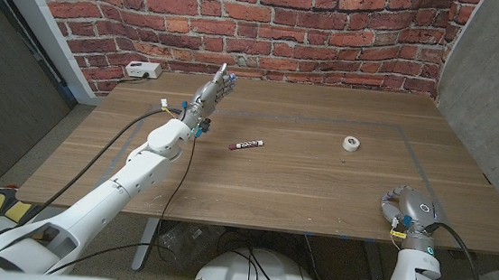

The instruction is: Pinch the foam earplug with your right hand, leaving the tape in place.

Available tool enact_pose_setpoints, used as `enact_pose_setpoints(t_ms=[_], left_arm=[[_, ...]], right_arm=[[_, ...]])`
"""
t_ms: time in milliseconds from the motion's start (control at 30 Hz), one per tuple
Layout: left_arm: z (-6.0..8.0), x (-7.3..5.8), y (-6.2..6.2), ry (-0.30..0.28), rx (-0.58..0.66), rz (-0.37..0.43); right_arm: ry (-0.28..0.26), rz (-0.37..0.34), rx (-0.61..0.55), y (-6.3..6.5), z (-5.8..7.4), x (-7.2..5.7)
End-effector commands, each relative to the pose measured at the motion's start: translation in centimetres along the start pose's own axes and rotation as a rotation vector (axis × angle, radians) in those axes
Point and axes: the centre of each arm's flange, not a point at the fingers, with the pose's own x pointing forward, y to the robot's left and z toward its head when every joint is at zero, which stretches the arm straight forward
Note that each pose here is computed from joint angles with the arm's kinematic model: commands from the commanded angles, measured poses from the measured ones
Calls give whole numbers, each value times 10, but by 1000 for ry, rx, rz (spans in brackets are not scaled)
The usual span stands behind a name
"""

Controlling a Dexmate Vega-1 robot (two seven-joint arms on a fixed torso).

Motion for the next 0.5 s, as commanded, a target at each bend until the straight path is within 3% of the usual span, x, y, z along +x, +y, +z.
enact_pose_setpoints(t_ms=[33,500], left_arm=[[0,1,2,3,-1,3],[-4,4,1,10,-9,1]], right_arm=[[-7,-20,-2,-1,1,2],[-15,-58,7,-12,3,3]])
